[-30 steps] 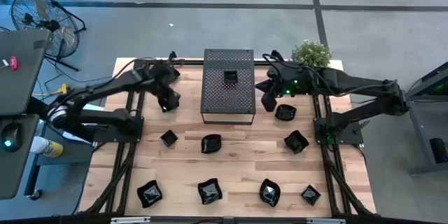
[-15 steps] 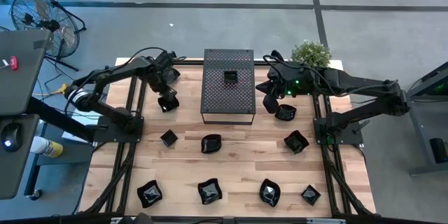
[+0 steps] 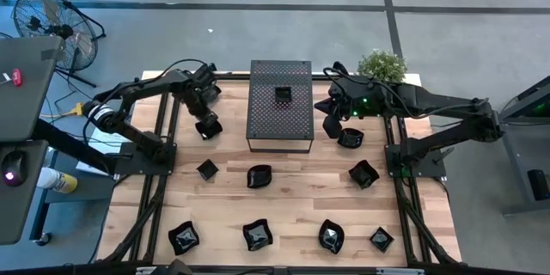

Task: Pick & Place Mini shaped plates
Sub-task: Put the distorted square plate on the shelf

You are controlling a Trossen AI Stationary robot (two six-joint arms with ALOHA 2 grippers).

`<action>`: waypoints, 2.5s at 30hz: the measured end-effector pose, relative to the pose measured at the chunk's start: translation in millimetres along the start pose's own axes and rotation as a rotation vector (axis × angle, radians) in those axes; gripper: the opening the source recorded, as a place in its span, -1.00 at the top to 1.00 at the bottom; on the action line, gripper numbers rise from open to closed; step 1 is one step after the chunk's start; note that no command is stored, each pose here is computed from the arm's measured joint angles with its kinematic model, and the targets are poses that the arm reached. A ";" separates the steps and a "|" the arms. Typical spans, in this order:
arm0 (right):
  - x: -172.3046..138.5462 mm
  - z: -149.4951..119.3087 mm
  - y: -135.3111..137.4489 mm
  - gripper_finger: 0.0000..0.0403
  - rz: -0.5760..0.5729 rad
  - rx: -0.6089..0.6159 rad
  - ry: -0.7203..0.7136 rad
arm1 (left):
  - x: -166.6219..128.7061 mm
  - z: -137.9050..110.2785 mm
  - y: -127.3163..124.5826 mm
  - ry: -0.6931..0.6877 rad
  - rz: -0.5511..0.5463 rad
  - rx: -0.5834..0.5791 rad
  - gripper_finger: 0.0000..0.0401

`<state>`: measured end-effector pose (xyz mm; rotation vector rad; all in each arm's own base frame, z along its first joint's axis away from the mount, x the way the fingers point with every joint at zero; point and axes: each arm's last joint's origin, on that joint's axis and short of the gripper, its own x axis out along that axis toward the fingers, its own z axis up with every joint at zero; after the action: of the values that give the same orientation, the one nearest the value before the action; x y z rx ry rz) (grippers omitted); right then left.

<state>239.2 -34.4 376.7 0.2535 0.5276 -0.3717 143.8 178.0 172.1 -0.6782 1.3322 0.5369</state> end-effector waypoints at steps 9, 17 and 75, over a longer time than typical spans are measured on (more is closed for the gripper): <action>0.0 -0.5 0.6 0.98 0.024 -0.021 0.010 | -65.8 10.5 -11.7 -0.031 -0.095 -0.018 0.99; -21.2 -5.3 -4.0 0.99 0.065 -0.033 0.038 | -168.6 -4.7 -41.1 -0.197 -0.224 -0.202 0.99; -52.3 -3.0 -33.4 0.99 0.105 -0.156 -0.006 | -123.9 86.2 -206.1 -0.377 -0.344 -0.384 1.00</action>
<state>182.4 -49.0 397.3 0.1285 0.5326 -0.2276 327.4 99.1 331.2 -1.0405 0.7428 0.6091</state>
